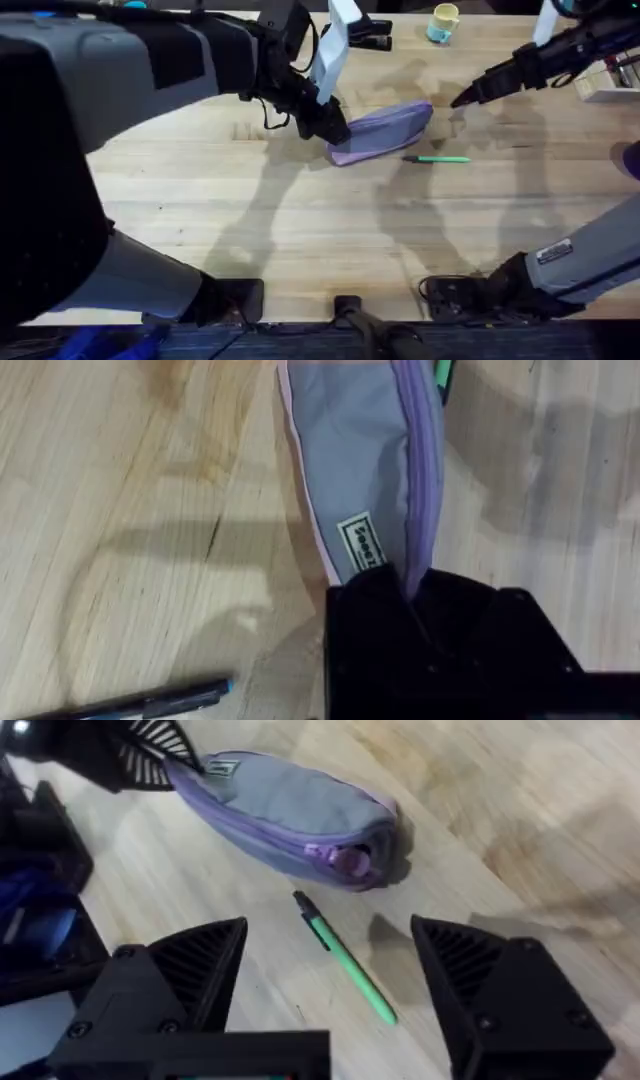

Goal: Unzip the bag, pick up the pens from the table one at a time and place them inside, then zip the bag closed.

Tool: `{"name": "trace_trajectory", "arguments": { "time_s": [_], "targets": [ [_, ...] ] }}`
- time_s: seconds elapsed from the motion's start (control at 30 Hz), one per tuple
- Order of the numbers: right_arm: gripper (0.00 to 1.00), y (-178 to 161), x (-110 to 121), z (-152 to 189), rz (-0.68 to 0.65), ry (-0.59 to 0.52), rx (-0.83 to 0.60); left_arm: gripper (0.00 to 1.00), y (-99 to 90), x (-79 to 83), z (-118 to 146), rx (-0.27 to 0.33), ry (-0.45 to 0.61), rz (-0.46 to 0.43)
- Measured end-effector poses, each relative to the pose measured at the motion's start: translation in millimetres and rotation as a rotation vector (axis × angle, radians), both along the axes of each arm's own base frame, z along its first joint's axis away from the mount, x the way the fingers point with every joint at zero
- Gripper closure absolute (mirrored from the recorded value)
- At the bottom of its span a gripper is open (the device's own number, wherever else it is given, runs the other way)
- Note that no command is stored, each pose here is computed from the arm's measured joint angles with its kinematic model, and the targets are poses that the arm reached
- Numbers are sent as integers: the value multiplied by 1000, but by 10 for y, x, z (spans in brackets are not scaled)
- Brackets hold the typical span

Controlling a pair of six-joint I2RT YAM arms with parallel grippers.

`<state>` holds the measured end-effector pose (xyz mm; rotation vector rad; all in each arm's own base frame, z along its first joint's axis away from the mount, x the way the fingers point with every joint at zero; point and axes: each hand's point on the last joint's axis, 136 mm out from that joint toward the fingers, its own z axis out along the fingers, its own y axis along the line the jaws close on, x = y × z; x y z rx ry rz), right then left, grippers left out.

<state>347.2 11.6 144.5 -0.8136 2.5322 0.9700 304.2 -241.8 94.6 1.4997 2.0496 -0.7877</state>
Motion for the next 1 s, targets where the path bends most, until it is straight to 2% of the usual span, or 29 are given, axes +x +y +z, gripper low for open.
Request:
{"name": "trace_trajectory", "arguments": {
  "time_s": [0.27, 0.67, 1.0],
  "targets": [
    [4, -40, 117, -232, -92, 98, 5, 958, 0, 0, 0, 0, 0, 0],
    [5, 130, 253, -428, -143, 181, 201, 958, 0, 0, 0, 0, 0, 0],
    [5, 205, 291, -560, -159, 230, 282, 958, 0, 0, 0, 0, 0, 0]
  ]
}}
